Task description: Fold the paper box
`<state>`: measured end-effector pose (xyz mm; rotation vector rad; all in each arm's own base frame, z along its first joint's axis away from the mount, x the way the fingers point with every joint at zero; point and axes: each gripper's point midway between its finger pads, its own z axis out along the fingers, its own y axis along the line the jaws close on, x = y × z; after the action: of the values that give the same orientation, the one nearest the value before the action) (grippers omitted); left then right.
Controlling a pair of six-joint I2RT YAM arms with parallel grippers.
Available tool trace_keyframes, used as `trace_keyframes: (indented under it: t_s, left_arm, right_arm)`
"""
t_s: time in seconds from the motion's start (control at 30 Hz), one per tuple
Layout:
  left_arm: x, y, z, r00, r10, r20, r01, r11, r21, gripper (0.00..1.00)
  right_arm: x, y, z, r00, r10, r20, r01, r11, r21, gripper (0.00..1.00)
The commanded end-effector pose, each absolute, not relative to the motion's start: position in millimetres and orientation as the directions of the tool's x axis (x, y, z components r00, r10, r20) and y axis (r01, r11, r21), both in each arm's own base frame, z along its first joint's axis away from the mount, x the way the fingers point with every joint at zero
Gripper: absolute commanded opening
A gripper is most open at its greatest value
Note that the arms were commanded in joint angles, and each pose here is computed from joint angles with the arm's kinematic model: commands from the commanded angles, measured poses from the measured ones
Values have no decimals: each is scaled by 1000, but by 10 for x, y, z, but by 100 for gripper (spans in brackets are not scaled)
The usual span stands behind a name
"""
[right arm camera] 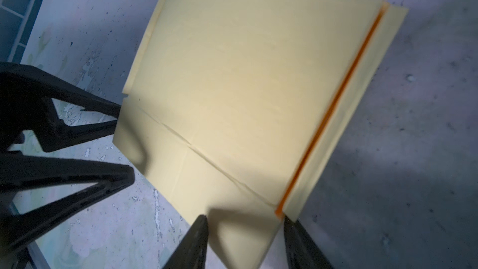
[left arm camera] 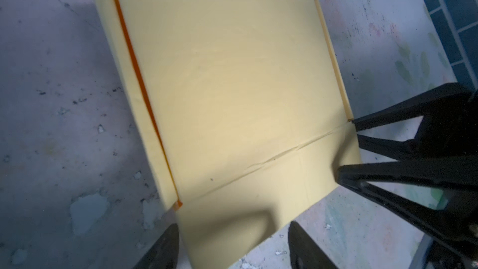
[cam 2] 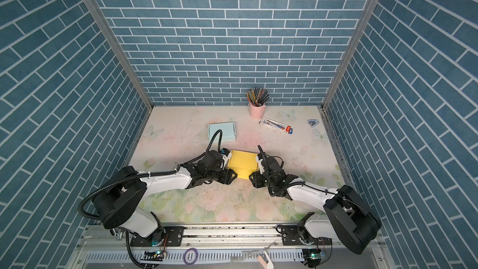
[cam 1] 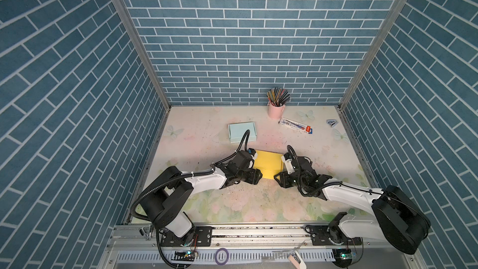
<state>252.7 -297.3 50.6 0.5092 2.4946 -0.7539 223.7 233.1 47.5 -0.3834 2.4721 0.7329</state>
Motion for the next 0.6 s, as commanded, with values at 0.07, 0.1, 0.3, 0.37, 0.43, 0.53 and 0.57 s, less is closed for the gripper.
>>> trace_keyframes:
  t_s: [0.07,0.1,0.3,0.37,0.43,0.53,0.57]
  left_arm:
    - [2602,-2945,420,-813,192,-549,462,788,-408,56]
    - [2608,-2945,411,-812,194,-550,463,789,-405,54]
    - [2647,-2933,379,-807,197,-557,463,797,-388,49]
    - [2660,-2927,367,-804,196,-561,463,799,-384,47]
    - [2678,-2932,359,-801,191,-567,464,797,-386,45]
    - [2709,-2946,362,-796,186,-577,467,795,-387,43]
    - [2712,-2945,356,-796,185,-577,465,796,-387,42]
  right_arm:
    - [2268,2329,448,-825,-105,-555,-383,827,412,48]
    - [2276,2336,455,-824,-105,-557,-384,826,413,48]
    - [2287,2342,448,-824,-105,-556,-383,827,411,46]
    - [2291,2334,445,-823,-104,-558,-381,830,408,45]
    - [2298,2328,441,-822,-105,-560,-381,832,403,43]
    - [2300,2324,416,-823,-106,-558,-379,834,401,41]
    - [2301,2329,411,-824,-104,-557,-377,834,403,40]
